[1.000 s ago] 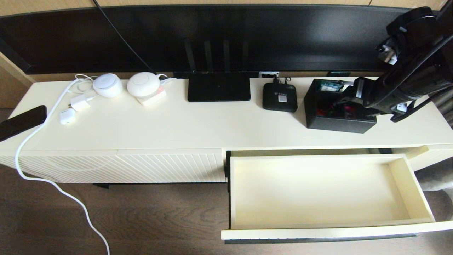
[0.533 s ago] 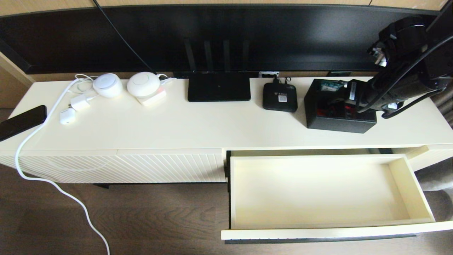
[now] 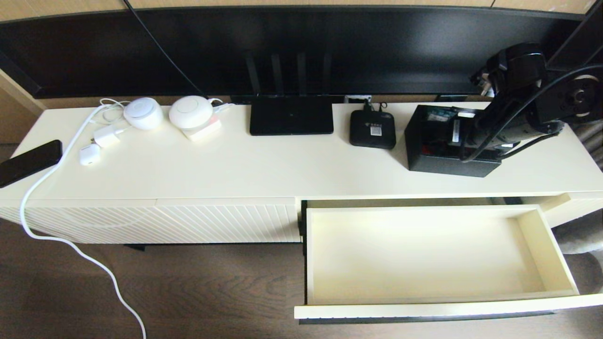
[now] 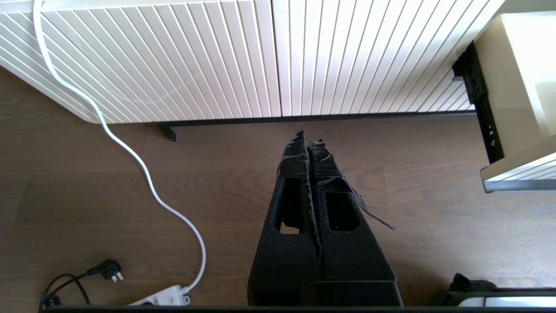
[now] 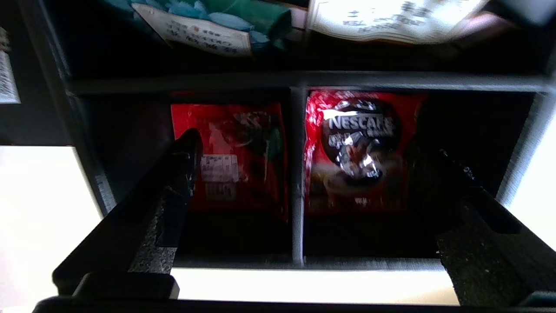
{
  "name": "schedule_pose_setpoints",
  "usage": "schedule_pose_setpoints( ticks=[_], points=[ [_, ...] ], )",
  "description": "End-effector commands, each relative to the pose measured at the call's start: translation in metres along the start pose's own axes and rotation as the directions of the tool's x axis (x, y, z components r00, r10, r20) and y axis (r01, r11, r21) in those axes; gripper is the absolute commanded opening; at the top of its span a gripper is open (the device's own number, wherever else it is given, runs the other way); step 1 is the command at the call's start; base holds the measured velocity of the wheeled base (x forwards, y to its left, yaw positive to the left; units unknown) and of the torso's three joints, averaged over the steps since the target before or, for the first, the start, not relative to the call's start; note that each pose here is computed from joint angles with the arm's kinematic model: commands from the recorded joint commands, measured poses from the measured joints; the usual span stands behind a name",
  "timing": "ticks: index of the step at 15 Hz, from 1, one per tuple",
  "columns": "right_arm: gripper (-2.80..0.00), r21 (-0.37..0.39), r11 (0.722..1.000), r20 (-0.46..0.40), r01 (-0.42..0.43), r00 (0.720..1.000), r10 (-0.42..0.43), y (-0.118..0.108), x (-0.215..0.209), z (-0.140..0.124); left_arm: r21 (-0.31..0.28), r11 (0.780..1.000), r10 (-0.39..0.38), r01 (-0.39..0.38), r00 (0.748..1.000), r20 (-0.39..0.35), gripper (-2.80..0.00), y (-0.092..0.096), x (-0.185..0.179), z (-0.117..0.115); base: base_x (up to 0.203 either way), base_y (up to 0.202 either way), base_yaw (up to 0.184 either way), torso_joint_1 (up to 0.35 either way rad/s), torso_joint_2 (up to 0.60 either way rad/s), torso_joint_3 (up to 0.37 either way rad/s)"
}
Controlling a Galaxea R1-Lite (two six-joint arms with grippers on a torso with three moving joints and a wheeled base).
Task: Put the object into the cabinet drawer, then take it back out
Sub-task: Put the storage box in the drawer
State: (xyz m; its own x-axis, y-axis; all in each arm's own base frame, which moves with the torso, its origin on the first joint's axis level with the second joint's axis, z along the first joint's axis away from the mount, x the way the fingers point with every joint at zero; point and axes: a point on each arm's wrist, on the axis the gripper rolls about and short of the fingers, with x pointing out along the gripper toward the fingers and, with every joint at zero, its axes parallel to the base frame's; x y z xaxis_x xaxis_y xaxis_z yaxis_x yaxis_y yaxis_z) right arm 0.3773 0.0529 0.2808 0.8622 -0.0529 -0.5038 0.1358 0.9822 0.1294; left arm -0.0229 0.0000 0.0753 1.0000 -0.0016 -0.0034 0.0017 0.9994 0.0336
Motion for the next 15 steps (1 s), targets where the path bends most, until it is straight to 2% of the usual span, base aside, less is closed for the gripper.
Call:
schedule_pose_setpoints(
  ticks=[1, 3, 15],
  points=[
    [0.0, -0.028, 1.0, 0.013, -0.001, 1.0, 0.001, 0.001, 0.008, -0.004, 0.0, 1.0, 0.0, 0.0, 1.0, -0.003, -2.8, 0.0, 0.0, 0.0, 0.0, 0.0, 0.0, 0.0, 0.0, 0.0],
    [0.0, -0.042, 0.999, 0.042, 0.008, 0.999, -0.007, 0.001, 0.015, -0.005, 0.0, 1.0, 0.0, 0.0, 1.0, -0.001, -2.8, 0.0, 0.0, 0.0, 0.0, 0.0, 0.0, 0.0, 0.0, 0.0],
    [0.0, -0.057, 0.998, 0.03, 0.015, 0.999, -0.013, 0.002, 0.025, -0.01, 0.0, 1.0, 0.0, 0.0, 1.0, -0.001, -2.8, 0.0, 0.0, 0.0, 0.0, 0.0, 0.0, 0.0, 0.0, 0.0]
  ],
)
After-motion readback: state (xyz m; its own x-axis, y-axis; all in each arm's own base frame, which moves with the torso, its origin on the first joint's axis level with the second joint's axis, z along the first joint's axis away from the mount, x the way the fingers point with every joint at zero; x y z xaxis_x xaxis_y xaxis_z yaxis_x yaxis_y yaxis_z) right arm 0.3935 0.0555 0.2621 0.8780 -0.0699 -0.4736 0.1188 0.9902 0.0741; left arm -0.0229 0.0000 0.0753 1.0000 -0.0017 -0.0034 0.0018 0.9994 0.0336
